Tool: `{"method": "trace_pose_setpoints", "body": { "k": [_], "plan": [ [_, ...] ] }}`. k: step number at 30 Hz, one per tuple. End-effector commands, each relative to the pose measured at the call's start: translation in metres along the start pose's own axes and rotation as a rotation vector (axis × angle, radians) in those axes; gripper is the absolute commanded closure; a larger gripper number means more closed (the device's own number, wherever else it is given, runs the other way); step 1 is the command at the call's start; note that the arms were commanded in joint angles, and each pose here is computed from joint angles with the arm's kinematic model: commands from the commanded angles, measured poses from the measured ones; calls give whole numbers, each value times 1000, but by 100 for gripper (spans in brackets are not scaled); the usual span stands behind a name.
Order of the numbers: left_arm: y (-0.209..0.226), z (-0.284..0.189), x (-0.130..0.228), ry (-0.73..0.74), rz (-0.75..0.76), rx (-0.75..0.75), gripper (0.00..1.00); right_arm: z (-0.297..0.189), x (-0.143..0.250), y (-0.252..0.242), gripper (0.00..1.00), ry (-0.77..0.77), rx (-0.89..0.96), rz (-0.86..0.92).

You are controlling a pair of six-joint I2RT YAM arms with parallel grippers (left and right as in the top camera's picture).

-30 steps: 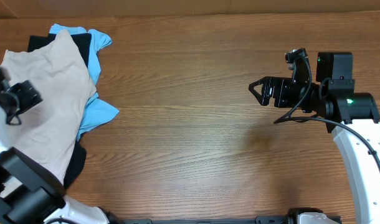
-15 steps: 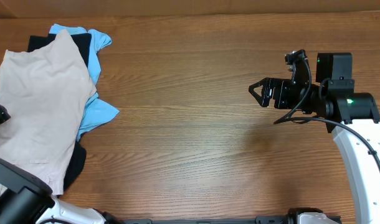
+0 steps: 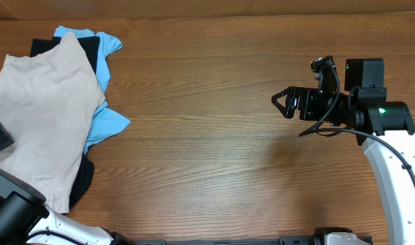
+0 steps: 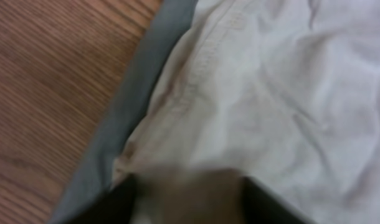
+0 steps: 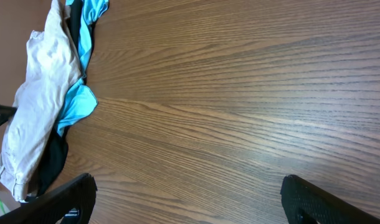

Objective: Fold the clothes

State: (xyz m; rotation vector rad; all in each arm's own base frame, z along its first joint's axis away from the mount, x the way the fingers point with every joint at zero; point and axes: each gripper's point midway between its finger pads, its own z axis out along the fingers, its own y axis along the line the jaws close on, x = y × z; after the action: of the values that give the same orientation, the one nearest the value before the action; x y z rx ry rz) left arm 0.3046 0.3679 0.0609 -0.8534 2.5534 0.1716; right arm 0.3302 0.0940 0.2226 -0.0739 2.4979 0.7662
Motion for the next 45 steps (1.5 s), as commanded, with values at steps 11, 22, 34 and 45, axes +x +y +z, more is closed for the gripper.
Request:
{"method": "trace_pose_setpoints", "body": {
  "k": [11, 22, 34, 45],
  "plan": [
    [-105, -6, -5, 34, -37, 272, 96, -6, -13, 1, 3, -42, 18, -22],
    [-368, -147, -2, -92, 305, 706, 96, -8, -17, -3, 11, -59, 35, -18],
    [-632, -280, 185, -144, 803, 1286, 96, -79, -61, -49, 12, -239, 150, 122],
    [-687, -288, 290, -181, 966, 1276, 0, -140, -75, -91, 6, -367, 255, 229]
  ]
}}
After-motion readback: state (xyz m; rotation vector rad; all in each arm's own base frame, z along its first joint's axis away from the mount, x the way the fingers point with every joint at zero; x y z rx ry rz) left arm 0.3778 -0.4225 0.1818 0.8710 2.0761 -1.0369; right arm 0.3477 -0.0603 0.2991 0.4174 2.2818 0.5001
